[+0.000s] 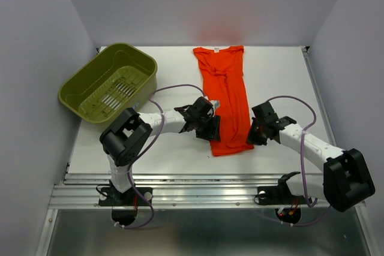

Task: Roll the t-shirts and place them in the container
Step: Roll the T-shirt to the center of the board.

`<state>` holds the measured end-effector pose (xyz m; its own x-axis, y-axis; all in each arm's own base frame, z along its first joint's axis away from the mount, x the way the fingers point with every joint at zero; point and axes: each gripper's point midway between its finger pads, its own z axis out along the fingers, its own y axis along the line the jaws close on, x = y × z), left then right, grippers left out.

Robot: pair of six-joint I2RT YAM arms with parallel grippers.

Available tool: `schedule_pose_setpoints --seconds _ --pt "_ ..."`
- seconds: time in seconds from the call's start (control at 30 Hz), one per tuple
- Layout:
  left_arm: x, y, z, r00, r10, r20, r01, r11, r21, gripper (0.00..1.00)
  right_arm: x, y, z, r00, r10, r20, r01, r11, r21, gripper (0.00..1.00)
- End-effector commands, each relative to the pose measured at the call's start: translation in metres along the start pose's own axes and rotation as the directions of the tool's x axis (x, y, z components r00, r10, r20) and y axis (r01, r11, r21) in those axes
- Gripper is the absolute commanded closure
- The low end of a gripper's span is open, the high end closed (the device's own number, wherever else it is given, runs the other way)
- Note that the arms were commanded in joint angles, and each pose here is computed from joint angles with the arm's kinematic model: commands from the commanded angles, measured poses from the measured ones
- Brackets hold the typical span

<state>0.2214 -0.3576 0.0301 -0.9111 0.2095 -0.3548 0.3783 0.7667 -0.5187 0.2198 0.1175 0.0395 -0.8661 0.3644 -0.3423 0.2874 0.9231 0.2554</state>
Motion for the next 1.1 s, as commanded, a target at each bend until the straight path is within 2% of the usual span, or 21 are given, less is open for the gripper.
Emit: schedule_pose_setpoints --seconds 0.0,0.13,0.27,0.3,0.33,1.07 --pt "0.054 0.047 0.003 0.987 -0.024 -0.156 -0.002 0.987 -0.163 0.42 0.000 -0.007 -0.001 0.999 0.032 0.029 -0.033 0.999 0.030 0.99" --pt "0.054 0.047 0.003 0.987 -0.024 -0.156 -0.002 0.987 -0.162 0.42 0.006 -0.010 0.000 0.999 0.035 0.011 -0.035 0.999 0.035 0.98" --pt "0.053 0.047 0.003 0.988 -0.018 -0.156 -0.008 0.987 -0.160 0.43 0.013 -0.014 0.006 0.999 0.028 -0.020 -0.027 0.998 0.053 0.91" --pt "0.054 0.047 0.003 0.987 -0.019 -0.159 -0.007 0.987 -0.162 0.43 0.013 -0.014 0.007 0.999 0.027 -0.024 -0.025 0.998 0.055 0.91" --pt "0.053 0.047 0.003 0.987 -0.017 -0.158 -0.009 0.987 -0.161 0.43 0.017 -0.016 0.010 0.999 0.028 -0.038 -0.025 0.998 0.065 0.99" --pt "0.063 0.058 0.003 0.984 -0.015 -0.180 -0.020 0.981 -0.192 0.44 -0.002 -0.042 -0.009 0.987 0.112 0.114 -0.132 0.973 0.187 0.99"
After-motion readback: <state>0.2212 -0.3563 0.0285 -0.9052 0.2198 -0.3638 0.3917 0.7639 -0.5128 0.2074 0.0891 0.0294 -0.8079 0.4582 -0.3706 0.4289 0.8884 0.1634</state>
